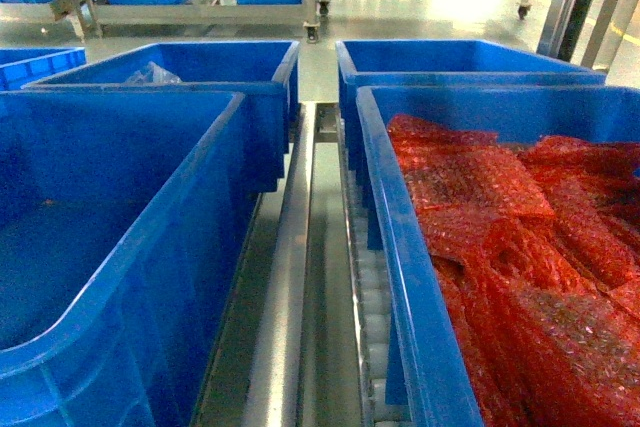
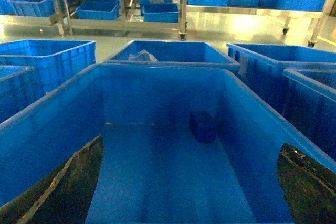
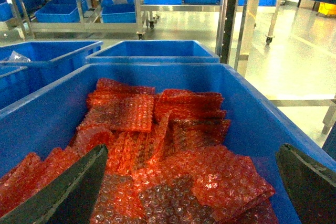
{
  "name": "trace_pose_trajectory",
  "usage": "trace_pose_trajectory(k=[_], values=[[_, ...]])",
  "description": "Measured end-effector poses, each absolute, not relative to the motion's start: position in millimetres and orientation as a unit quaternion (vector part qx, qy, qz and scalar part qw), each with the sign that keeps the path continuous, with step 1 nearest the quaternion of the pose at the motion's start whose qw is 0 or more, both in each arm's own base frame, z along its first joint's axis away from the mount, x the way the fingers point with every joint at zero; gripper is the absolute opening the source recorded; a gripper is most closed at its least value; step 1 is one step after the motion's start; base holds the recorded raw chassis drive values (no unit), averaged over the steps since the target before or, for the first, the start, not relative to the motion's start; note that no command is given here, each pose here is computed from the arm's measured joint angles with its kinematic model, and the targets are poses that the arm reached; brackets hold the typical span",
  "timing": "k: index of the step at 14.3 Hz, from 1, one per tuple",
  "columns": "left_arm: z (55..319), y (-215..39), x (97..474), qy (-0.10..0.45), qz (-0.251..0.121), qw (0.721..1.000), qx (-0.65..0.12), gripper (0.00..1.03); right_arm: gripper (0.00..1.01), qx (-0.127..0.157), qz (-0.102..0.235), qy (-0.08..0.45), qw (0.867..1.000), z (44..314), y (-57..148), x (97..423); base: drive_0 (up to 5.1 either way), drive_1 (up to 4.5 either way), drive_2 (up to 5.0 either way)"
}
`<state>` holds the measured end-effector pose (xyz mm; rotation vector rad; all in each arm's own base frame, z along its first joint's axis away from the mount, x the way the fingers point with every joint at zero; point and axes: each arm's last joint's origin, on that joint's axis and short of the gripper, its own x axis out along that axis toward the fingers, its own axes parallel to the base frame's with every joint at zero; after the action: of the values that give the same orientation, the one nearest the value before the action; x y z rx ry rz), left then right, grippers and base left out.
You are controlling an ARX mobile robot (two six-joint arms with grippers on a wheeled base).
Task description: Pick blue part to blue bin on bottom shelf
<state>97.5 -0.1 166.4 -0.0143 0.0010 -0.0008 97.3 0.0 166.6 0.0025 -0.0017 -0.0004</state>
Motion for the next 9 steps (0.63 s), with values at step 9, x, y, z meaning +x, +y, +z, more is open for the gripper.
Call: trace_pose_trajectory(k=[9], values=[[166.5, -0.1, 97.5, 0.0, 0.0, 1.0, -0.007, 0.98, 0.98, 0.001, 0.0, -0.001, 1.0, 166.6, 0.0, 97.3, 0.0, 0.0, 0.0]])
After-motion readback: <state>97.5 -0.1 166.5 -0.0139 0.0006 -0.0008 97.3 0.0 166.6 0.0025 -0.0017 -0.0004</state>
